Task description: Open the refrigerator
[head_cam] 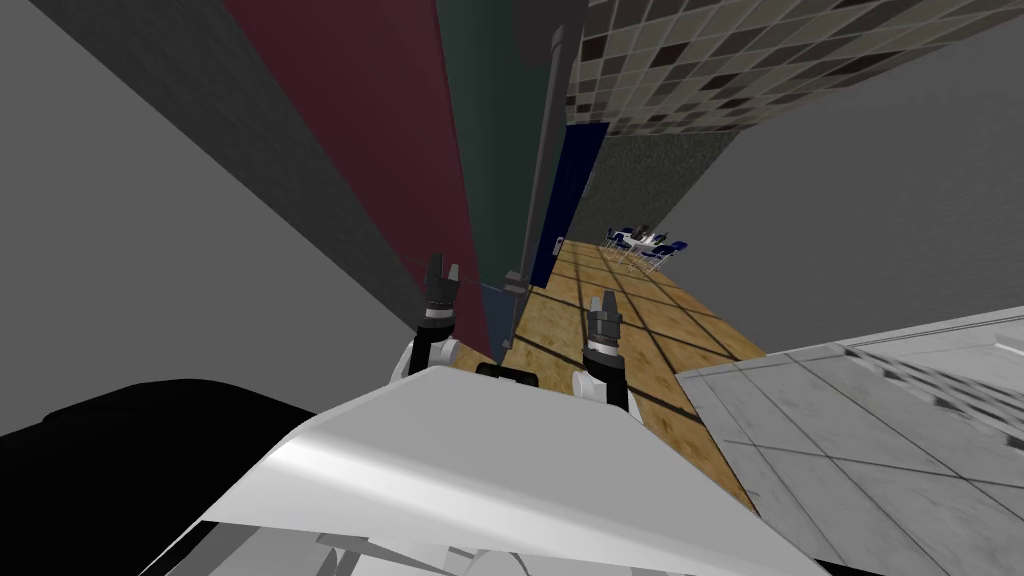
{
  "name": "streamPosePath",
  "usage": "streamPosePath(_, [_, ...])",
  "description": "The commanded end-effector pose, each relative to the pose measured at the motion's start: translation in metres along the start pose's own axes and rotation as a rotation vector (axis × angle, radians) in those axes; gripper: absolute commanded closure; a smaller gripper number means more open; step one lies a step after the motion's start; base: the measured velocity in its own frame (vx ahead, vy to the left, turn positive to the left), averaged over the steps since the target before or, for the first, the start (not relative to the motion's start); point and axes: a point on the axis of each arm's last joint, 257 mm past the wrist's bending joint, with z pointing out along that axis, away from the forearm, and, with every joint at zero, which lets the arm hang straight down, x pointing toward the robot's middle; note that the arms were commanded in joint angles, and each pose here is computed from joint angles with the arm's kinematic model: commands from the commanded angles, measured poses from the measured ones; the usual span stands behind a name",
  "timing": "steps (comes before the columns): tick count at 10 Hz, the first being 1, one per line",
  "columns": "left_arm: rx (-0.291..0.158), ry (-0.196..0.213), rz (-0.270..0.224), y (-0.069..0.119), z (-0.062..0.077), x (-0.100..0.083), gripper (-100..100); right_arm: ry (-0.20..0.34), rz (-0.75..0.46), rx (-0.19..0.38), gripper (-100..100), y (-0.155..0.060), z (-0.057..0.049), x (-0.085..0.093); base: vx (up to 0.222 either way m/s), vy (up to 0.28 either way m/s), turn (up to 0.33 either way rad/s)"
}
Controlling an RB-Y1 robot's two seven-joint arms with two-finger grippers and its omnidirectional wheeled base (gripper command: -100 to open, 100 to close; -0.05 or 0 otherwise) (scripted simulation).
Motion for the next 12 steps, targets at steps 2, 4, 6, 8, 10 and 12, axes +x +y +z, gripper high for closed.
streamPosePath(2, [0.000,0.000,0.000,0.000,0.000,0.000,0,0.000,0.000,0.000,0,0.000,0.000,0.000,0.000,0.000,0.000])
streamPosePath(4, [-0.009,0.041,0.011,0.003,0.000,0.005,-100,0.000,0.000,0.000,0,0.000,0.000,0.000,0.003,-0.003,-0.004])
streamPosePath(6, [-0.031,0.095,0.024,0.009,-0.001,0.013,-100,0.000,0.000,0.001,0,0.000,0.000,0.000,-0.002,-0.015,-0.011])
streamPosePath(8, [-0.060,0.137,0.031,0.015,0.000,0.020,-100,0.000,0.000,0.001,0,0.000,0.000,0.000,-0.002,-0.017,-0.006])
streamPosePath(10, [-0.093,0.165,0.034,0.022,0.002,0.025,-100,0.000,0.000,0.001,0,0.000,0.000,0.000,-0.006,-0.024,-0.006])
streamPosePath(12, [-0.123,0.183,0.032,0.027,0.004,0.029,-100,0.000,0.000,0.001,0,0.000,0.000,0.000,-0.006,-0.028,-0.020])
